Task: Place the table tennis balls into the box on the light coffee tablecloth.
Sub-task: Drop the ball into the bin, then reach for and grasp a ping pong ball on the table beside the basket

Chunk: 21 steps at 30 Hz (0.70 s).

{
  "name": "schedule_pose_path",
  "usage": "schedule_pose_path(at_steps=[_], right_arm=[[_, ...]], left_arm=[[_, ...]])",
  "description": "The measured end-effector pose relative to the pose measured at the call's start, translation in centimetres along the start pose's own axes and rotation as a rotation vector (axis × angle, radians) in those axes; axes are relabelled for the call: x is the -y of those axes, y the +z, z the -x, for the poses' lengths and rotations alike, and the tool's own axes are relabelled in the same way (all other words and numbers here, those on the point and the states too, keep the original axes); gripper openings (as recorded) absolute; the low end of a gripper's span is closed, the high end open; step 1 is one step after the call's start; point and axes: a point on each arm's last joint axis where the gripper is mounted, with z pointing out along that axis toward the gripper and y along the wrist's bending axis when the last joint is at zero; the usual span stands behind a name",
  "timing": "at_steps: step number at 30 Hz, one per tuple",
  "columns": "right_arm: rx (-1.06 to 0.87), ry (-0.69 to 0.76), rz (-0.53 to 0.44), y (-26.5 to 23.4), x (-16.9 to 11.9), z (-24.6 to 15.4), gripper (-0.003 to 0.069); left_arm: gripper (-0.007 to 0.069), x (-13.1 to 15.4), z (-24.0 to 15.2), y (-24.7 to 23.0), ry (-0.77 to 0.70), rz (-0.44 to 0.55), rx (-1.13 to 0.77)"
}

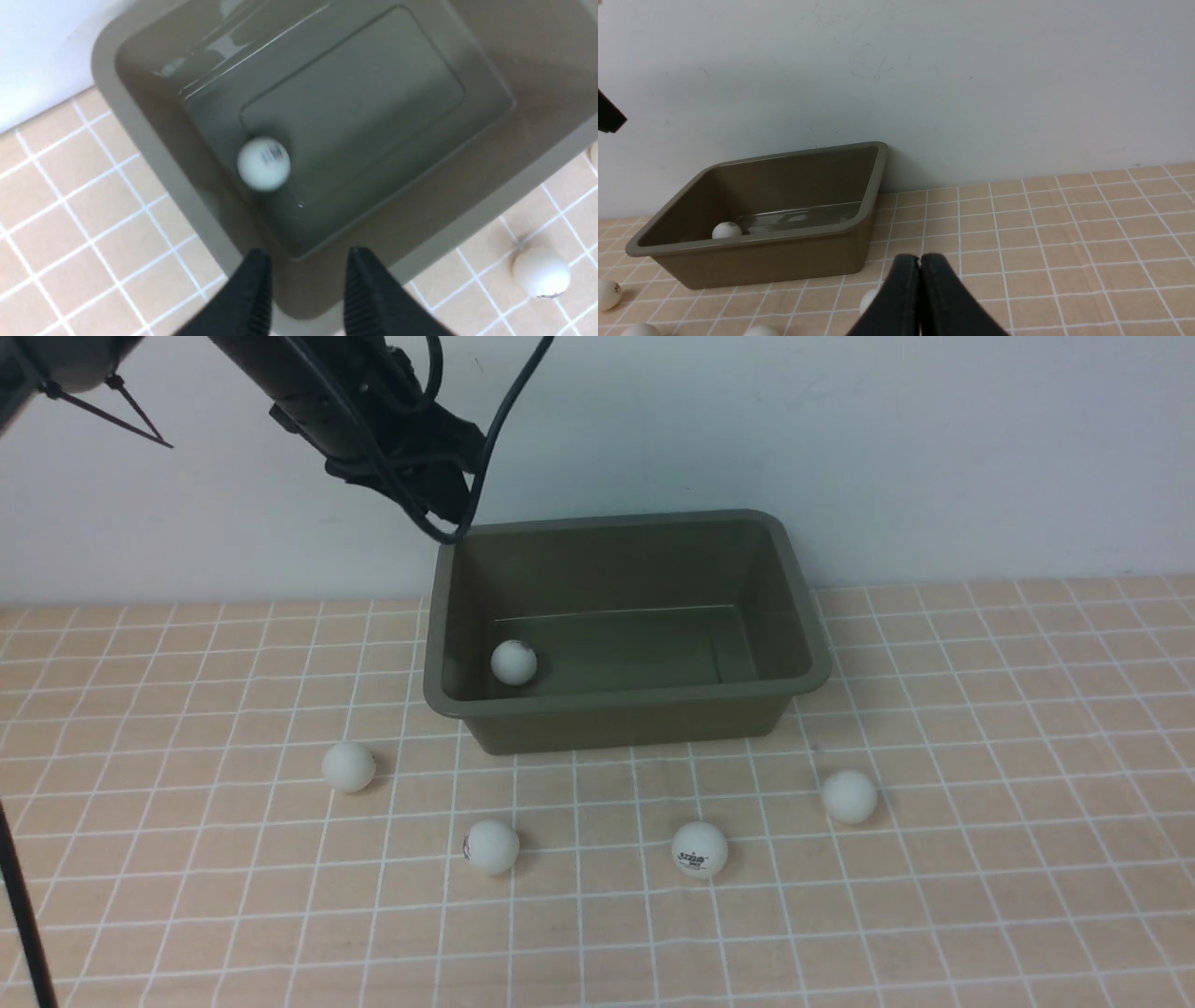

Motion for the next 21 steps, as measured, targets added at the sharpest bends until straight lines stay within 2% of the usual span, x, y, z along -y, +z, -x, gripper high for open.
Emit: schedule_pose_path(at_steps=[5,7,14,21], right_arm=[[0.000,0.000,0.000,0.0,0.0,0.0,-0.0014],[0.000,0.000,0.000,0.0,0.0,0.0,-0.0014],[0.000,0.000,0.000,0.0,0.0,0.0,-0.0014],[0.000,0.000,0.000,0.0,0.0,0.0,-0.0014]], left_arm=[[-0.0032,-0.2,-1.2,-2.3,-0.029,0.105,-0.018],[-0.0058,0.1,-2.2,-2.9,-0.041,0.114,-0.039],[-0.0069,1.1,-7.1,-3.7,-0.043,0.111,-0.159],[-0.0055,-0.4,-12.3,-0.4,0.201,0.200,-0.372]])
